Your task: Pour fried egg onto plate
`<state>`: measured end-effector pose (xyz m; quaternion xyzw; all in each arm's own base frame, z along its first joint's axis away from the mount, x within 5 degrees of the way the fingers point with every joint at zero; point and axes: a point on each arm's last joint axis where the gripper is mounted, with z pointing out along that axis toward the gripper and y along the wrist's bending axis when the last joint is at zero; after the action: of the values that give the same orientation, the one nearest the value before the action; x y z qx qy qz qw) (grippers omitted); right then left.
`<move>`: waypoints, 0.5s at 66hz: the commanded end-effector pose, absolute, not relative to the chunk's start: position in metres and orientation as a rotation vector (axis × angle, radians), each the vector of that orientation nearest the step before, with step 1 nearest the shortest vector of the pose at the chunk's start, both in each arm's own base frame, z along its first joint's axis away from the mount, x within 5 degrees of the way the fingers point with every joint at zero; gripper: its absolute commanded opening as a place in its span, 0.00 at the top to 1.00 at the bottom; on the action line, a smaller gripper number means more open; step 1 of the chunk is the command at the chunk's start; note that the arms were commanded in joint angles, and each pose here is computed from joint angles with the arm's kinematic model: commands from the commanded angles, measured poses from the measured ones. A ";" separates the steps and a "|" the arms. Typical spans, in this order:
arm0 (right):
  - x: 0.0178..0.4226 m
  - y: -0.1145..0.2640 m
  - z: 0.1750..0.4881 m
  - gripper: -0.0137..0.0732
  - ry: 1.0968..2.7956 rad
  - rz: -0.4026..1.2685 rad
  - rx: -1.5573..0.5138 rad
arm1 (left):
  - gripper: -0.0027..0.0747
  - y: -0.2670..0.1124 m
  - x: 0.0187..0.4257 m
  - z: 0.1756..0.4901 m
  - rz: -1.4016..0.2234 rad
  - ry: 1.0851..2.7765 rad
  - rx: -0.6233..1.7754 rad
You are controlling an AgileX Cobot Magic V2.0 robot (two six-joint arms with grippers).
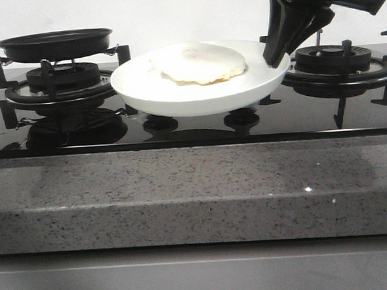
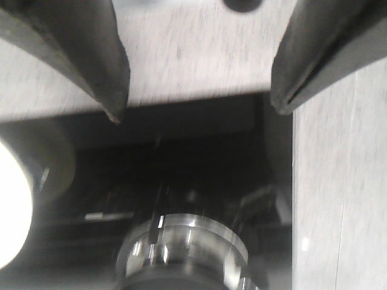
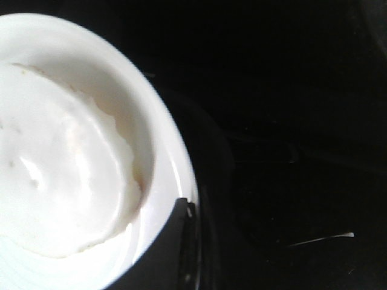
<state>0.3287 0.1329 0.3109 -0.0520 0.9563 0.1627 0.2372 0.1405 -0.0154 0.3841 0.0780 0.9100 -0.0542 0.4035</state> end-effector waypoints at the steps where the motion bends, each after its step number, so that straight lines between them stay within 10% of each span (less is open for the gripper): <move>1: 0.327 0.132 0.335 0.92 2.508 0.480 -0.137 | 0.33 -0.016 0.129 0.385 -0.138 2.210 0.175; 33: 0.327 0.132 0.335 0.92 2.508 0.480 -0.137 | 0.33 -0.016 0.111 0.370 -0.142 2.218 0.177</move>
<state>0.3287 0.1329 0.3109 -0.0531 0.9563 0.1624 0.2374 0.1089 -0.0146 0.3583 0.0769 0.9105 -0.0516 0.4029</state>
